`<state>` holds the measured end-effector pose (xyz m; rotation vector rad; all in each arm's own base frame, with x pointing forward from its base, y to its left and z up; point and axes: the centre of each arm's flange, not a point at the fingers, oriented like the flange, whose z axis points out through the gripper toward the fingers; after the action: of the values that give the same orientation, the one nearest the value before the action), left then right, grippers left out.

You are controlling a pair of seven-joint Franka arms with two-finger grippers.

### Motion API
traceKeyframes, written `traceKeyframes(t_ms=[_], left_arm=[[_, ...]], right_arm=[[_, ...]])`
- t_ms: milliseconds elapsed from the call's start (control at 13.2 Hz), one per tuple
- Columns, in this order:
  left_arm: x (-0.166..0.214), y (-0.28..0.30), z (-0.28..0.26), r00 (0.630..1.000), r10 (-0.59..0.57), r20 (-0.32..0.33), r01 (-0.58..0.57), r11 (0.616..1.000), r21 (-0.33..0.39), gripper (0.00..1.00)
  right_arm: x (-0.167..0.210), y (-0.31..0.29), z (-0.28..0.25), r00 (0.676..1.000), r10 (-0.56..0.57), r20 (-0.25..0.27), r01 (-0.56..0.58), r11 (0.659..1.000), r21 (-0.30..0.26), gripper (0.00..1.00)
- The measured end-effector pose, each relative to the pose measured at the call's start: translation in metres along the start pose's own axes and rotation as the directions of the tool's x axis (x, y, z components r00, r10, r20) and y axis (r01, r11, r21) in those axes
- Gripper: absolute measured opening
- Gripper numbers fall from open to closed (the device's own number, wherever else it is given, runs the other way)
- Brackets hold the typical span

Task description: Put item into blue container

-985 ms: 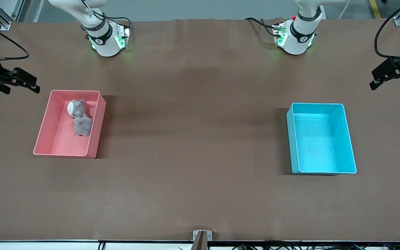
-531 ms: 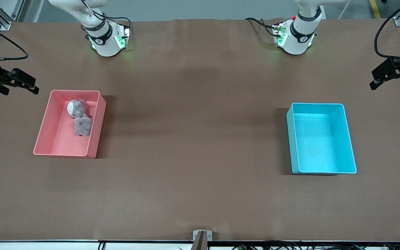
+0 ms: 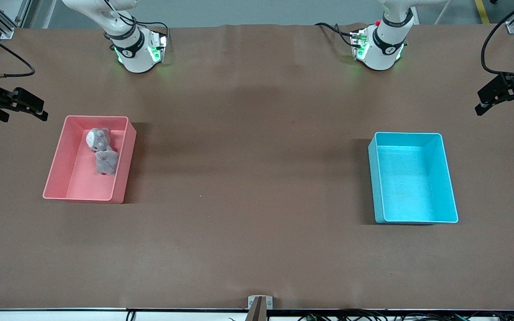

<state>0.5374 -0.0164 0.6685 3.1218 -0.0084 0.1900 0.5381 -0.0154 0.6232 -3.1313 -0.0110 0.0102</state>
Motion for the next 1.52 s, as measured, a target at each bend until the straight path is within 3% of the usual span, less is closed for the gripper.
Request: traceKeyframes(t_ms=[227, 682, 1137, 1516], left_arm=[[0.000, 0.000, 0.000, 1.000, 0.000, -0.001, 0.000, 1.000, 0.000, 1.00], [0.000, 0.000, -0.001, 1.000, 0.000, -0.002, 0.000, 1.000, 0.000, 1.00], [0.000, 0.000, -0.001, 1.000, 0.000, -0.002, 0.000, 1.000, 0.000, 1.00], [0.000, 0.000, -0.001, 1.000, 0.000, -0.002, 0.000, 1.000, 0.000, 1.00]], right_arm=[[0.019, 0.007, 0.034, 0.999, 0.013, 0.052, -0.013, 1.000, -0.003, 1.00], [0.075, 0.028, 0.108, 0.998, 0.043, 0.054, -0.042, 0.999, -0.018, 1.00], [0.065, 0.060, 0.207, 0.991, 0.098, 0.094, -0.097, 0.995, -0.009, 1.00], [0.051, 0.064, 0.244, 0.988, 0.124, 0.097, -0.126, 0.992, 0.015, 1.00]])
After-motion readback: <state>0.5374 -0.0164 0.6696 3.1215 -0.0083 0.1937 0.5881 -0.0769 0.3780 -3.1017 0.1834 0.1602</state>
